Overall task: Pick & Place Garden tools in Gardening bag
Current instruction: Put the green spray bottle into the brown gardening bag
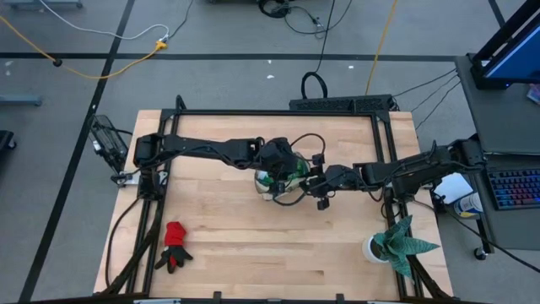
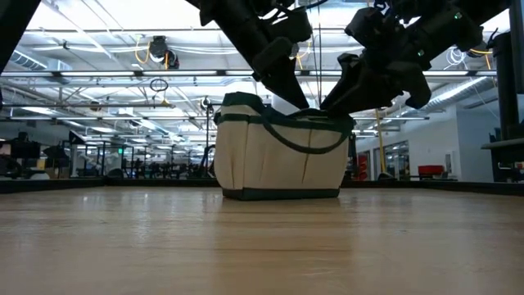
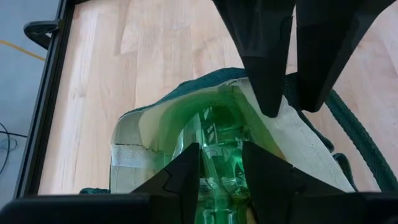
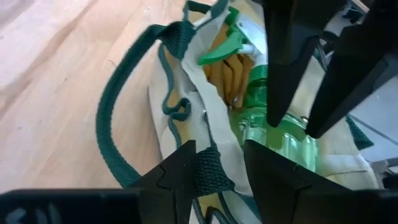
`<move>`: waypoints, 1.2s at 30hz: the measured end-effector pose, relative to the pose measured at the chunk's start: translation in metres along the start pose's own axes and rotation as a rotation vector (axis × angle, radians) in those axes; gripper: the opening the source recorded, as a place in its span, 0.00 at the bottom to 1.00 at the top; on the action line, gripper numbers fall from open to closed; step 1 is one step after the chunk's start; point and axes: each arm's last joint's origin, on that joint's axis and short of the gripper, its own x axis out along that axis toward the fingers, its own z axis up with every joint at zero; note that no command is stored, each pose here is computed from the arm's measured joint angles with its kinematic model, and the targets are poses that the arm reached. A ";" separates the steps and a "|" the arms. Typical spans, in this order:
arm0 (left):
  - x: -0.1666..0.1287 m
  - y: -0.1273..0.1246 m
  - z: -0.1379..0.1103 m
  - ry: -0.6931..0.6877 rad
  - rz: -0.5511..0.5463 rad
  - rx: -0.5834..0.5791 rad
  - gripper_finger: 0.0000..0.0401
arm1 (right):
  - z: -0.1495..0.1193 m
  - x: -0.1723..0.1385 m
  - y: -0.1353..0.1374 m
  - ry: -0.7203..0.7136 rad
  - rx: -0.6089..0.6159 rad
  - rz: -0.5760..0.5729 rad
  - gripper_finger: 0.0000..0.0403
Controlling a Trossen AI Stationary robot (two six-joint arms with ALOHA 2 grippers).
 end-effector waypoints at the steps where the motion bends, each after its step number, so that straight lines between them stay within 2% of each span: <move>1: 0.000 0.000 0.000 0.000 0.000 -0.001 0.30 | 0.000 0.000 0.000 0.004 0.000 -0.010 0.32; 7: 0.000 -0.001 -0.002 0.020 -0.005 -0.019 0.30 | -0.002 0.001 -0.005 0.022 -0.022 -0.044 0.26; 13: -0.001 -0.003 -0.008 0.088 -0.025 -0.028 0.30 | -0.005 0.001 -0.006 0.049 -0.041 -0.040 0.06; 15: -0.002 -0.003 -0.009 0.097 -0.026 -0.047 0.30 | -0.006 0.001 -0.006 0.052 -0.047 -0.040 0.02; 21: -0.003 -0.004 -0.012 0.136 -0.036 -0.043 0.30 | -0.007 0.001 -0.003 0.042 -0.048 -0.037 0.01; 28: -0.003 -0.006 -0.025 0.259 -0.056 -0.080 0.30 | 0.000 -0.004 0.002 -0.014 -0.053 -0.036 0.01; 36: -0.003 -0.005 -0.025 0.259 -0.062 -0.098 0.30 | 0.006 -0.010 -0.002 -0.071 -0.055 -0.063 0.01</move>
